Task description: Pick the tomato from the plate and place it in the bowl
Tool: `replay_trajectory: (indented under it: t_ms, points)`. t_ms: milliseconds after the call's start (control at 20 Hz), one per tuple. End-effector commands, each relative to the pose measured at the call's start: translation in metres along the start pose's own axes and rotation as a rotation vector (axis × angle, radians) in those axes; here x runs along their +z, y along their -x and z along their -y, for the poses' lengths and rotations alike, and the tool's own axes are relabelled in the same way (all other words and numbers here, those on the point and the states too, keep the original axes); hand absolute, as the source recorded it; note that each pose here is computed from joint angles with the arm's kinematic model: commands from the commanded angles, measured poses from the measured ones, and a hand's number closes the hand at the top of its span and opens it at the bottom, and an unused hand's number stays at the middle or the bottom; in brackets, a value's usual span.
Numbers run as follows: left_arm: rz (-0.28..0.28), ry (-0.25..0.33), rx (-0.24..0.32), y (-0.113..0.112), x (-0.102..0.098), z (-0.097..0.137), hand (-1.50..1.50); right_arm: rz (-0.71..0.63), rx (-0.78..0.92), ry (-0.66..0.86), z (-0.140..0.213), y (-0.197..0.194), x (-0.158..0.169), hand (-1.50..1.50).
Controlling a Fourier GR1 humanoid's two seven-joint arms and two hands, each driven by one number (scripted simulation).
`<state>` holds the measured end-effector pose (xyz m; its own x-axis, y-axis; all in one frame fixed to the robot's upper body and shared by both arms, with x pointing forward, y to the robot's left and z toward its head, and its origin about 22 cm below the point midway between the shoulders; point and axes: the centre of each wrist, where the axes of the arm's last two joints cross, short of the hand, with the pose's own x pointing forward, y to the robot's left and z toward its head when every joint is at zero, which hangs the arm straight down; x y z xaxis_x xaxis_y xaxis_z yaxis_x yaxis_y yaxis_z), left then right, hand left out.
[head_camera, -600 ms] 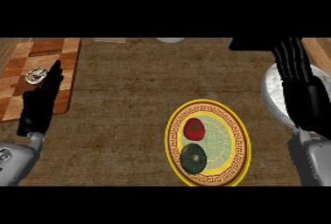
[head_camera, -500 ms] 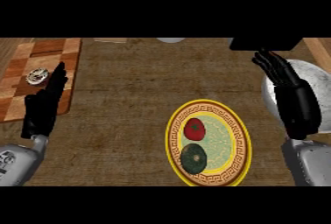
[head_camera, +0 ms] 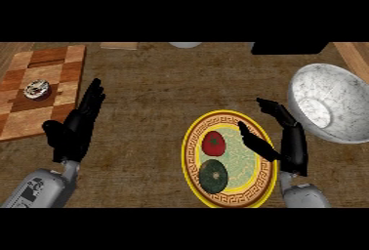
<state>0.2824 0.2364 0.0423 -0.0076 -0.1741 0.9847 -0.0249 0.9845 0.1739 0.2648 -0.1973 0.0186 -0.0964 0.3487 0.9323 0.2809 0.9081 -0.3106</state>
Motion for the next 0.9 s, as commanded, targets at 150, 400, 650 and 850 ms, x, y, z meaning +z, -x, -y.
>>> replay_trajectory:
  t_ms: [150,400,650,850]
  points:
    - [0.008,0.041,0.058,0.007,0.006,0.024,0.0,0.168,-0.047,0.287,-0.064,-0.03,0.072,-1.5]
    - [0.017,0.029,0.052,0.001,-0.011,0.01,0.0,0.144,0.057,0.316,-0.081,-0.042,0.079,-1.5]
    - [0.01,0.021,0.073,0.012,0.009,0.023,0.0,-0.03,0.198,0.309,-0.056,-0.057,0.063,-1.5]
    - [0.013,0.062,0.067,0.008,0.018,0.016,0.0,-0.183,0.214,0.249,-0.047,-0.093,0.059,-1.5]
